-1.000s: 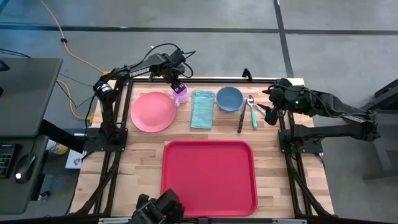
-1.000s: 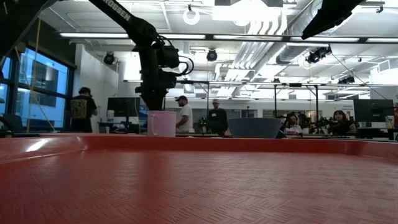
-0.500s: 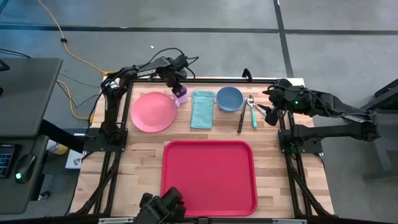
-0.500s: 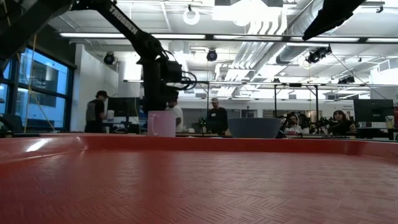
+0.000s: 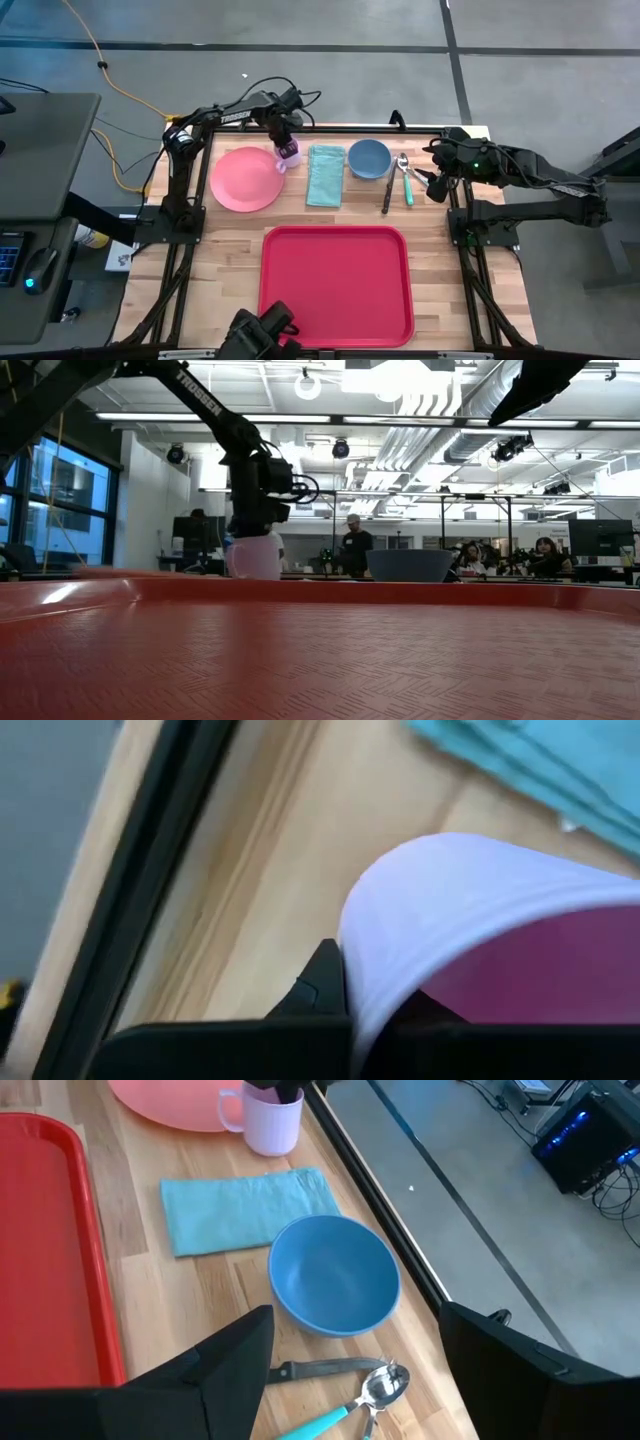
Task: Set up tray
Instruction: Put the light pink mug on the red tray
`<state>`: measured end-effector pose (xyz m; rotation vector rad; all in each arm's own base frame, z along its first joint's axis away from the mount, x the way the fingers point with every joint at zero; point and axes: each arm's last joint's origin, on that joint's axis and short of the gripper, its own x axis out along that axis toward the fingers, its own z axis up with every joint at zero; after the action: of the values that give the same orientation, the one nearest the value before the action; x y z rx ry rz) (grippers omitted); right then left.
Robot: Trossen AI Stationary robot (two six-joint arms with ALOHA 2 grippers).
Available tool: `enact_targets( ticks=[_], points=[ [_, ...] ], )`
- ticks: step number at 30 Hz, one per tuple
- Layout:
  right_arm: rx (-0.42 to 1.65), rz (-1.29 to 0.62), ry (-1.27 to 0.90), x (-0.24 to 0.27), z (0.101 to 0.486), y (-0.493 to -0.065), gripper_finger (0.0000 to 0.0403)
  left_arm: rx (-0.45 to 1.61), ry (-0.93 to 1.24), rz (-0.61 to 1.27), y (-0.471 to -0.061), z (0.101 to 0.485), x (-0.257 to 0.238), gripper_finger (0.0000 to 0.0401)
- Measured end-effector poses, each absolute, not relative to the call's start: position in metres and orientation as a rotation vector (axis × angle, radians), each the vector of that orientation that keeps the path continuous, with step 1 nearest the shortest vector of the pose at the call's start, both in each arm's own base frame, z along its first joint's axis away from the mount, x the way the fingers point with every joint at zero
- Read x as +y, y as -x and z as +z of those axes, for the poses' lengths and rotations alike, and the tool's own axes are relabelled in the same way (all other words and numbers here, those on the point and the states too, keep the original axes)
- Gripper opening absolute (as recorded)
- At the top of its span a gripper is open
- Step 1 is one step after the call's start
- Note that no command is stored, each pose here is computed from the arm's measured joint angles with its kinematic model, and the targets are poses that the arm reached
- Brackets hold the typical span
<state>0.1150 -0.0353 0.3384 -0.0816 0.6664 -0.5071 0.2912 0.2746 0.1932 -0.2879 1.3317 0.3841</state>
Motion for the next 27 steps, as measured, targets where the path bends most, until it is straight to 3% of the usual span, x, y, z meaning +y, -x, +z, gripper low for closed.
enact_targets(
  ticks=[6, 13, 27],
  points=[
    [0.665, -0.511, 0.072, -0.035, 0.338, -0.115, 0.0266, 1.360, 0.299, 0.319, -0.291, 0.205, 0.273, 0.0025],
    [0.670, -0.507, 0.070, -0.035, 0.338, -0.115, 0.0266, 1.383, 0.230, 0.264, -0.302, 0.248, 0.265, 0.0025],
    [0.672, -0.515, 0.073, -0.035, 0.338, -0.115, 0.0266, 1.198, -0.070, -0.022, -0.361, 0.338, 0.181, 0.0025]
  ],
)
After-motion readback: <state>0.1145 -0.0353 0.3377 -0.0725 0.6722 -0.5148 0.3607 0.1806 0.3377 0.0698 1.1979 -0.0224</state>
